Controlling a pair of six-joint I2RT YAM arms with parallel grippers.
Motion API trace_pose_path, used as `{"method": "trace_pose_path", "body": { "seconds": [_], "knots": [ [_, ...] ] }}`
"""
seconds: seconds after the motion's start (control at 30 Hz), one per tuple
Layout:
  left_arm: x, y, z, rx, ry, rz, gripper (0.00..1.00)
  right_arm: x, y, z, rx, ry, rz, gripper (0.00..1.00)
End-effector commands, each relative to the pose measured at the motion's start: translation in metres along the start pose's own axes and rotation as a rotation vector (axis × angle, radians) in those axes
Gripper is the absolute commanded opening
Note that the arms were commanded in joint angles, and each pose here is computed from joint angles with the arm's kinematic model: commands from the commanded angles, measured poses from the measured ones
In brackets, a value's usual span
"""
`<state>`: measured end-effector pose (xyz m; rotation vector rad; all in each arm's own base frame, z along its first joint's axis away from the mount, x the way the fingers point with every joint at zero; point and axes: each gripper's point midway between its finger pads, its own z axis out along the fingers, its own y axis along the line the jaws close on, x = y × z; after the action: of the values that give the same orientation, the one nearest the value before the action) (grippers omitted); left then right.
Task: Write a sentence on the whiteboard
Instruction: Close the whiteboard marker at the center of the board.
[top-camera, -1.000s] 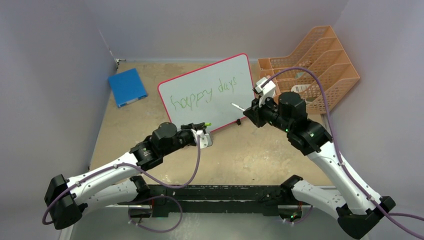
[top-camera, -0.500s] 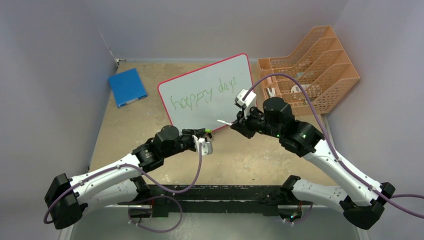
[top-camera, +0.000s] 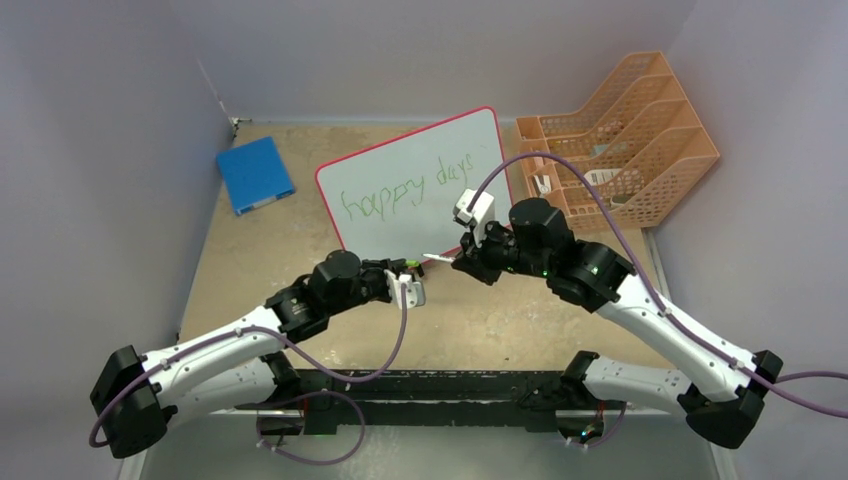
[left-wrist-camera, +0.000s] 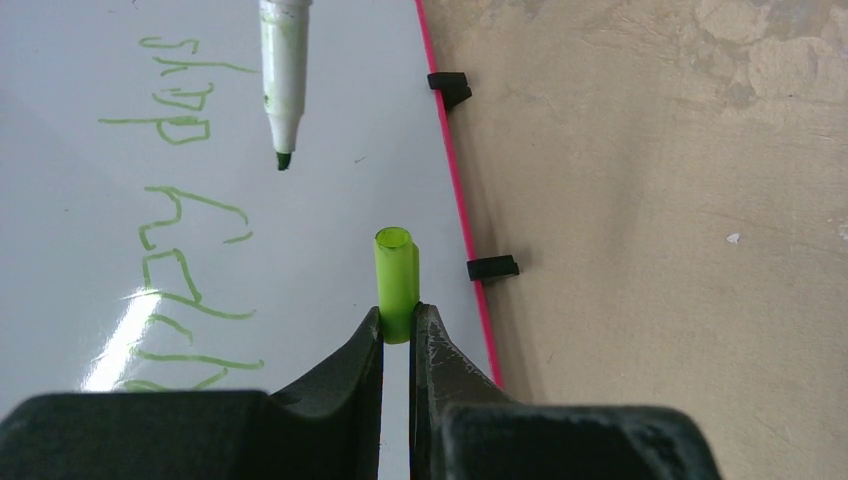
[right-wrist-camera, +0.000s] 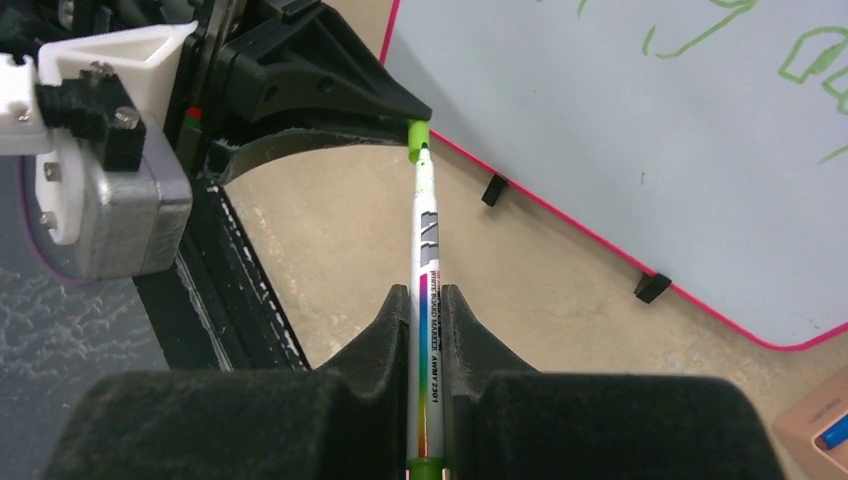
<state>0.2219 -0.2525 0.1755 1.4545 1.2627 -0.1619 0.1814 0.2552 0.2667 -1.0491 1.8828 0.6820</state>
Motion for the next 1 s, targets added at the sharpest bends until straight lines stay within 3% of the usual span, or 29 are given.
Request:
{"method": "trace_pose_path", "body": {
  "seconds": [0.0,0.97],
  "knots": [
    [-0.009,0.026,-0.004,-0.077,-0.013,-0.013,0.0,-0.014,0.008,-0.004,-0.035,-0.031,-0.034,0.0],
    [-0.006,0.018,-0.001,-0.013,0.015,-0.047,0.0,-0.001,0.005,0.022,0.008,0.048,-0.013,0.0]
  ]
}}
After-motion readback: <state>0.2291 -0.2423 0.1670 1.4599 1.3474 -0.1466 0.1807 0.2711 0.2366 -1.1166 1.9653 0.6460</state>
